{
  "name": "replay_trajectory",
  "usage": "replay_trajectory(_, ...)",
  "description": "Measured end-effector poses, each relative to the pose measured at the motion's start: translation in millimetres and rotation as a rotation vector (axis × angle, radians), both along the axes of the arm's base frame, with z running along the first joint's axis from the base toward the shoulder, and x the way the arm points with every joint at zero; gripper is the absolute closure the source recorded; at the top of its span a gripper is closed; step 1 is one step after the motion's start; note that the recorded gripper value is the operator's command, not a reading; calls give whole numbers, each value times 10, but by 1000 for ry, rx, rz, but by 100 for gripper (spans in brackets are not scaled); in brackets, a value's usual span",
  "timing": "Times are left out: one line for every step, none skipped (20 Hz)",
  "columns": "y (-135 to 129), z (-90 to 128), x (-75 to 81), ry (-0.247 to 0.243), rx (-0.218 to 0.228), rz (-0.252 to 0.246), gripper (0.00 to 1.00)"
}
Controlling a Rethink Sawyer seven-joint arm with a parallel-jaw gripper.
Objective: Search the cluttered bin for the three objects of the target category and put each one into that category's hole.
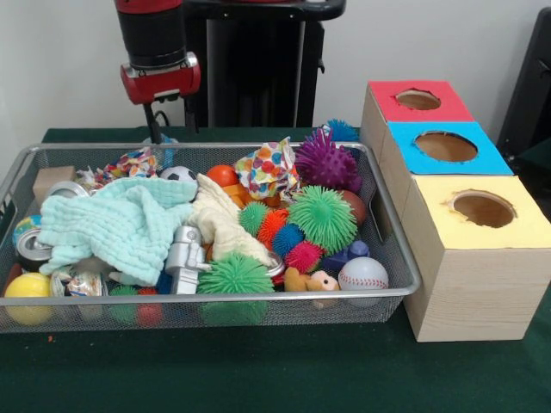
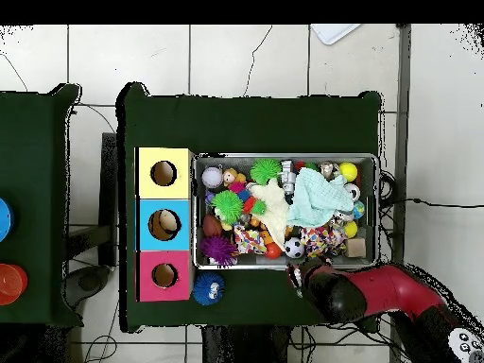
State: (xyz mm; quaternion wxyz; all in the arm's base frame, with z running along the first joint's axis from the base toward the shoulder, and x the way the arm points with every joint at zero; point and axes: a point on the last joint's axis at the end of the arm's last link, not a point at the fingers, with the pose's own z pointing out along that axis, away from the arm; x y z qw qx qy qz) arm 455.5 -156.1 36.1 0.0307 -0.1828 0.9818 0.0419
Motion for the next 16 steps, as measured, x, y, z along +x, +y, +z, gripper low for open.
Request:
replay_trajectory(-1, -2, 19, -3, 0, 0, 0)
replay_trajectory(-1, -5, 39, -6, 0, 0, 0)
replay_trajectory(-4, -8, 65, -9, -1, 0, 0)
replay_trajectory(-8, -15, 133, -16, -4, 1, 0)
replay_trajectory(-8, -17, 158, -19, -5, 1, 0)
replay_trajectory(-5, -19, 198, -23, -7, 2, 0)
replay_trajectory(1, -18, 247, -28, -10, 5, 0)
replay_trajectory(10, -13, 284, -32, -12, 9, 0)
replay_trajectory(23, -9, 317, -35, -15, 13, 0)
replay_trajectory(32, -7, 340, -35, -18, 16, 0)
replay_trajectory(47, -4, 372, -35, -22, 21, 0)
replay_trajectory(57, -3, 392, -35, -24, 24, 0)
replay_trajectory(66, -1, 407, -34, -26, 26, 0)
replay_trajectory(75, 1, 424, -32, -29, 29, 0)
replay_trajectory(79, 2, 432, -31, -31, 31, 0)
replay_trajectory(81, 4, 440, -29, -33, 33, 0)
